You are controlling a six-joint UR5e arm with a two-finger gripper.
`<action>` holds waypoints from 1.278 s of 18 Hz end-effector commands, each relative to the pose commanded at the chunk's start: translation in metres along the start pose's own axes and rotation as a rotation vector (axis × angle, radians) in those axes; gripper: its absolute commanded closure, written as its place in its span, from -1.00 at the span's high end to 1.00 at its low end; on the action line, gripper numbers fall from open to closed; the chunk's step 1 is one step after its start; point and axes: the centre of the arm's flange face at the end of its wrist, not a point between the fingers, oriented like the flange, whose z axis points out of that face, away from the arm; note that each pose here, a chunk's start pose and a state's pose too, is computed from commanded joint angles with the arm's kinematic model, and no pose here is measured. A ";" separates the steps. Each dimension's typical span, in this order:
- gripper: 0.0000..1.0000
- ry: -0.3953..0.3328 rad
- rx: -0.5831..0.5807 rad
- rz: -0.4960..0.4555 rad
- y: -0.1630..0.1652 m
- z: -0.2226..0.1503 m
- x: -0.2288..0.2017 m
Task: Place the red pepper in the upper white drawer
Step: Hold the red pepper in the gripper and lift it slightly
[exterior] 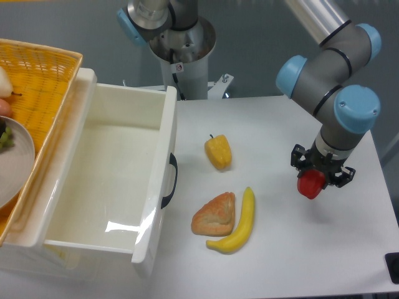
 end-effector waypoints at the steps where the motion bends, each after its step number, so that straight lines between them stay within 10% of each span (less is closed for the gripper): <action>1: -0.48 0.000 0.000 0.002 -0.001 0.000 0.001; 14: -0.51 -0.012 0.006 -0.012 -0.004 -0.012 0.005; 23: -0.52 -0.034 0.056 -0.089 -0.006 -0.110 0.057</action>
